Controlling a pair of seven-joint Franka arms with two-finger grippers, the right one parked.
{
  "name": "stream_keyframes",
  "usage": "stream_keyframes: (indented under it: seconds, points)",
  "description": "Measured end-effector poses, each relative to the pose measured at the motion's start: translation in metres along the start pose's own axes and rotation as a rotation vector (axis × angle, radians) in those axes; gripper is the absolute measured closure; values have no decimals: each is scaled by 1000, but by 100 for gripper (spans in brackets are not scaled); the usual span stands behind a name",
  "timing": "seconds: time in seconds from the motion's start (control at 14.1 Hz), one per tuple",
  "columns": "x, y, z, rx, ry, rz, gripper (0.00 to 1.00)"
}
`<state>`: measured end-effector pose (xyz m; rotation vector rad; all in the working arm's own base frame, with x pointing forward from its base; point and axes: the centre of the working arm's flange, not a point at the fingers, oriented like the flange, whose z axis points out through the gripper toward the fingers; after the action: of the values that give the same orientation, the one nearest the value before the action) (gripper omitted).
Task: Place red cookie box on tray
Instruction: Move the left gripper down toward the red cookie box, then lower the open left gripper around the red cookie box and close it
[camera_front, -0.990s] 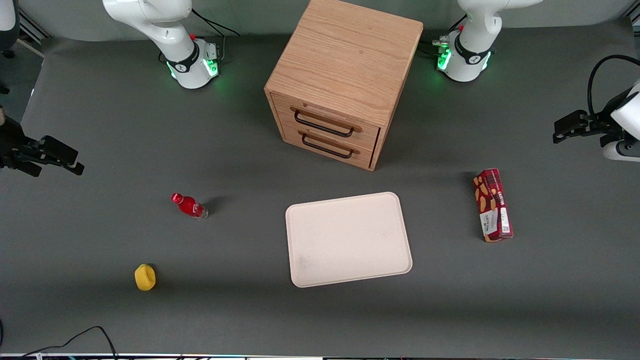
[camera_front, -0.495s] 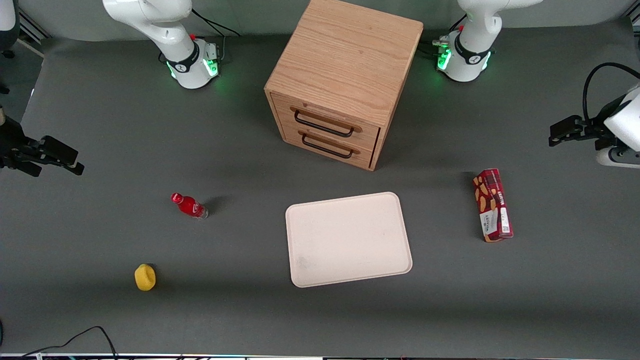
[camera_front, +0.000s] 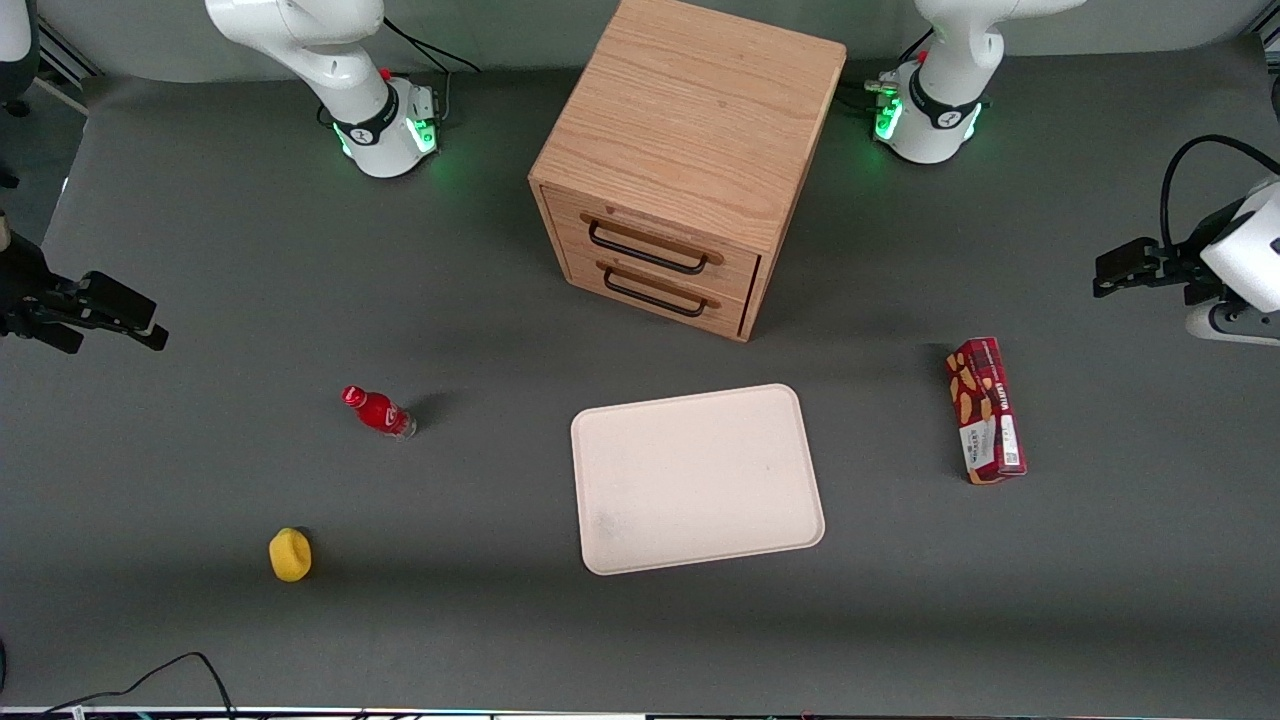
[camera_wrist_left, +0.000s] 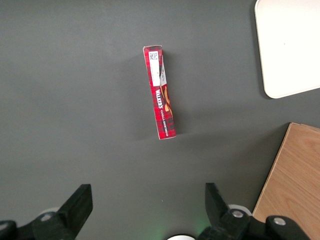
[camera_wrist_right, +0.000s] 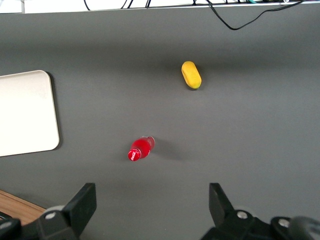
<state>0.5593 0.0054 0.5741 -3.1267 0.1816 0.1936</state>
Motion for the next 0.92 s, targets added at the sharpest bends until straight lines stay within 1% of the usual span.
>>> stream_keyframes:
  seconds: [0.28, 0.42, 0.49, 0.57, 0.71, 0.92]
  points:
    - [6, 0, 9, -12, -13, 1, 0]
    - [18, -1, 25, -19, -20, 1, 0]
    - [25, -2, 34, -29, -19, 0, 0]
    - [34, -3, 46, -39, -20, -2, 0]
    - [55, -7, 79, -46, -16, -5, 0]
    - [80, -10, 137, -56, -23, -10, 0]
